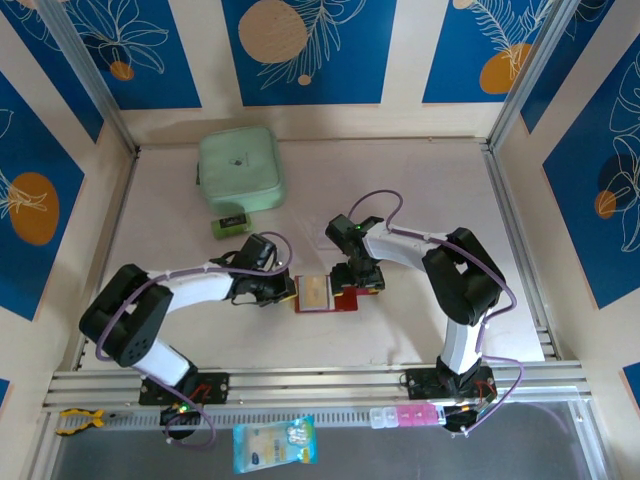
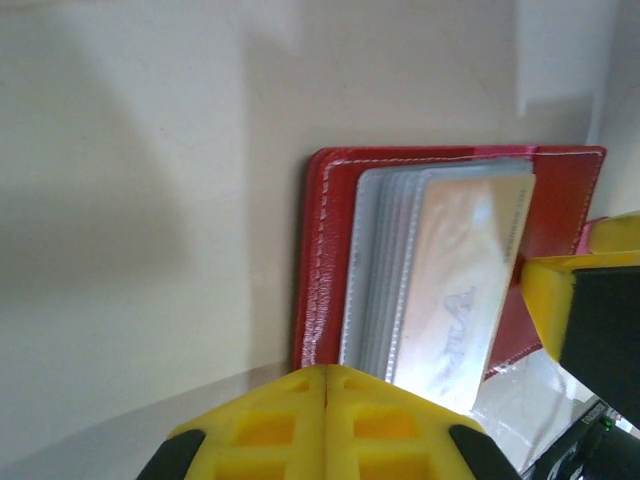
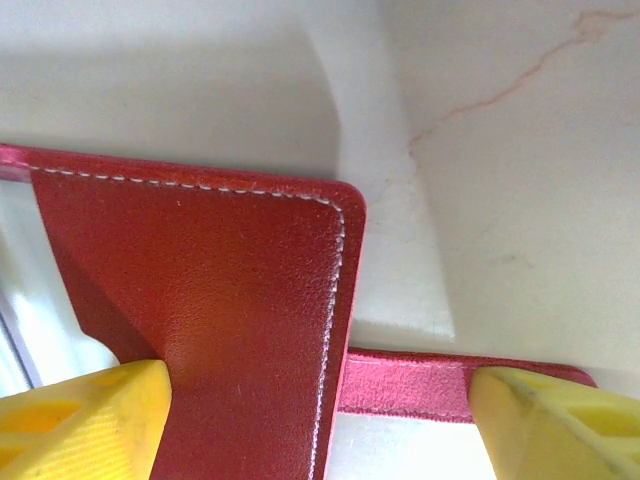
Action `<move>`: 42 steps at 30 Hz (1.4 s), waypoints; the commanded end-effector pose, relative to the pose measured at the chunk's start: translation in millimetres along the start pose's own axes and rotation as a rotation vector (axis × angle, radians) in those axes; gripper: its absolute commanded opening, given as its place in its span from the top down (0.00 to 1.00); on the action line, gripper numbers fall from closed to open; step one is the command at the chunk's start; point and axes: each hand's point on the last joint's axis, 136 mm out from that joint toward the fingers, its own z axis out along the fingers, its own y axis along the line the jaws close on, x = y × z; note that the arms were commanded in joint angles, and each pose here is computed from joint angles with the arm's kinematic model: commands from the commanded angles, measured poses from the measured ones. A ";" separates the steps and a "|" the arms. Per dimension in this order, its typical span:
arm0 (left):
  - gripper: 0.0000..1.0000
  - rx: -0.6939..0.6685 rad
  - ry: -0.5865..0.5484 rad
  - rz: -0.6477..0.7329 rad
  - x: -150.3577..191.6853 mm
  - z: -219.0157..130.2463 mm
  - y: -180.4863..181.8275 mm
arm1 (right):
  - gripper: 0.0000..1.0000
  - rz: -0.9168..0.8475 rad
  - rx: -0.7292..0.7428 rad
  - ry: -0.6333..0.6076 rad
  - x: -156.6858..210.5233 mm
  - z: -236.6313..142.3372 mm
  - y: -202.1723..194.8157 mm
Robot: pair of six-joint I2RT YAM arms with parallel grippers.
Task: Take the credit cards out of the card holder
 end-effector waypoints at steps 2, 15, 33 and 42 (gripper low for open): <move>0.94 0.007 -0.020 0.026 -4.1 -8.5 -12.9 | 0.20 -0.032 0.030 0.011 -1.5 8.1 -6.5; 0.91 -0.005 -0.038 0.092 -8.5 -9.2 -26.6 | 0.26 0.024 -0.049 -0.066 -6.4 -38.3 7.4; 0.97 0.006 0.020 0.145 -4.3 13.2 -38.4 | 0.51 0.007 -0.492 -0.100 -2.6 -49.4 77.3; 0.98 -0.019 0.035 0.130 4.3 21.7 -27.3 | 0.59 0.014 -0.492 -0.049 -0.1 -27.4 80.6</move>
